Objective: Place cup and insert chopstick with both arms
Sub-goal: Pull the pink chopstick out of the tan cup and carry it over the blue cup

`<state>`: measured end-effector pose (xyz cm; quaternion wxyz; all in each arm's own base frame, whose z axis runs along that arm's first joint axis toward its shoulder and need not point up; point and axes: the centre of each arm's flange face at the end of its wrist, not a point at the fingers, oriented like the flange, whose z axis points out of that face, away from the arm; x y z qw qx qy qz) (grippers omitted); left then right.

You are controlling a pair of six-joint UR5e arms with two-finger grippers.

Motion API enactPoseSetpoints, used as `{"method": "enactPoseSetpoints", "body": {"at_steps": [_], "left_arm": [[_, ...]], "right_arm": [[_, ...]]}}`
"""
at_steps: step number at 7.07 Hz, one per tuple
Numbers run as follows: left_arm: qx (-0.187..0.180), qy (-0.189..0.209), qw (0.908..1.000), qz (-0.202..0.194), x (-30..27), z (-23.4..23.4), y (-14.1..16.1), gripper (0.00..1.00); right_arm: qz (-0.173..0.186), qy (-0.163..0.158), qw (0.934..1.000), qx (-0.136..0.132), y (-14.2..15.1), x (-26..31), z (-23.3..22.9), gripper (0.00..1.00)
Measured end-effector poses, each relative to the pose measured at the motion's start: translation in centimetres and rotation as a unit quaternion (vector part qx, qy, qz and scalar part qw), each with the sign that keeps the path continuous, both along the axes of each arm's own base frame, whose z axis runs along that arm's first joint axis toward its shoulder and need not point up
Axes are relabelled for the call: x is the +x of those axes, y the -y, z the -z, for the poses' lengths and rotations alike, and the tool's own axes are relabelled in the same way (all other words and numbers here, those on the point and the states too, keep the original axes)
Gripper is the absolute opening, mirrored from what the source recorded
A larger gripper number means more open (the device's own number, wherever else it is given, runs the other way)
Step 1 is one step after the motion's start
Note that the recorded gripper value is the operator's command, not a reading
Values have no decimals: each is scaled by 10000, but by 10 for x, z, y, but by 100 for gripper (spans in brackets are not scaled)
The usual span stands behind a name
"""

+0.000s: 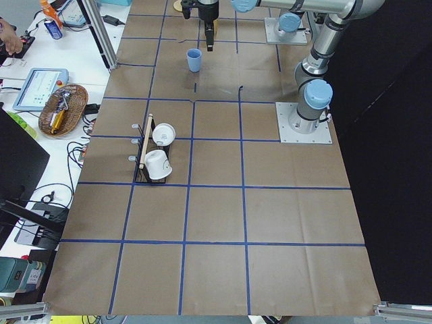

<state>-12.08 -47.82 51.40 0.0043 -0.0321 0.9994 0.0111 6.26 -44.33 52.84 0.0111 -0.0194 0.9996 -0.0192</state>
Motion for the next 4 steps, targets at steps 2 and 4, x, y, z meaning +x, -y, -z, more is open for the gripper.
{"method": "enactPoseSetpoints", "body": {"at_steps": [2,4], "left_arm": [[-1,4,10000,8,0,0,0,100],[-4,6,10000,10,0,0,0,100]], "right_arm": [[-96,-86,9999,-28,32,69,-17,3],[-124,-245,9996,101,57,164,-13,3]]}}
